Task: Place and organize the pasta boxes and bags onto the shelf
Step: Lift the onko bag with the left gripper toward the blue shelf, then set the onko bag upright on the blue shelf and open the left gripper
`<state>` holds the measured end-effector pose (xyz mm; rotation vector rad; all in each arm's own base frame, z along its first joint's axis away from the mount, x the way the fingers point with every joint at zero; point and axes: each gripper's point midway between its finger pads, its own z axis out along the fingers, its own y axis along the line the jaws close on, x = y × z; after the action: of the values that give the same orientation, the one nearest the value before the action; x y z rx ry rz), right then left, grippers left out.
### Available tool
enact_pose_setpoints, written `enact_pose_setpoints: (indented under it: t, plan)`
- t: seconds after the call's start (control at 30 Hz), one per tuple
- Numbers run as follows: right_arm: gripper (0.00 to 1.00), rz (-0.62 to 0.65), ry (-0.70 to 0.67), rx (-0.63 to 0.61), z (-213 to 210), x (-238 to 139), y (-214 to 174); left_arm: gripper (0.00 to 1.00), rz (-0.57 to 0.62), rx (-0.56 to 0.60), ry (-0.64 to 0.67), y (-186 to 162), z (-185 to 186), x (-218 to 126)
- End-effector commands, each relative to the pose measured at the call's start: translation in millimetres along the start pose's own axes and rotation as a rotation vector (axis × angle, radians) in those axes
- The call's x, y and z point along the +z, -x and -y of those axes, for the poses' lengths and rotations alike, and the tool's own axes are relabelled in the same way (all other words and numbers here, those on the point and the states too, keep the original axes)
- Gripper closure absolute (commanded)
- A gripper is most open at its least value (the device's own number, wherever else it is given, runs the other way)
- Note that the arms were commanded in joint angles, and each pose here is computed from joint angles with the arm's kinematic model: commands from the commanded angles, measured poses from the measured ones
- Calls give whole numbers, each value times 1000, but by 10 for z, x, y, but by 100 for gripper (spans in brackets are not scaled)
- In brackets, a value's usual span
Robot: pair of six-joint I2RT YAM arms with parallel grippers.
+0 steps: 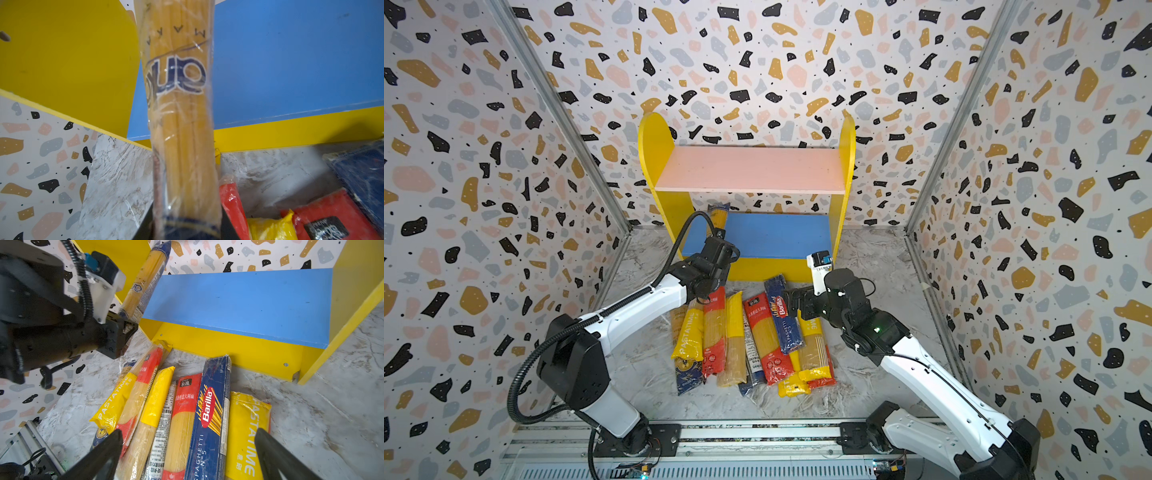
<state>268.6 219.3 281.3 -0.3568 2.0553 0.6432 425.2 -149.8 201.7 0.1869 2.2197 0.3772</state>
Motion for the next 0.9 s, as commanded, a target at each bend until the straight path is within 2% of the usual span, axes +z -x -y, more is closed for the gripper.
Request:
enact_pose_setpoints:
  t: [0.0, 0.47, 0.87]
  plan:
    - [1, 75, 76, -21, -204, -59, 295, 100, 214, -164, 93, 744, -324, -168]
    - [1, 60, 47, -66, -198, 138, 380, 100, 177, -132, 243, 947, -398, 308]
    - [1, 45, 14, -85, -167, 243, 432, 100, 144, -152, 347, 955, -718, 552]
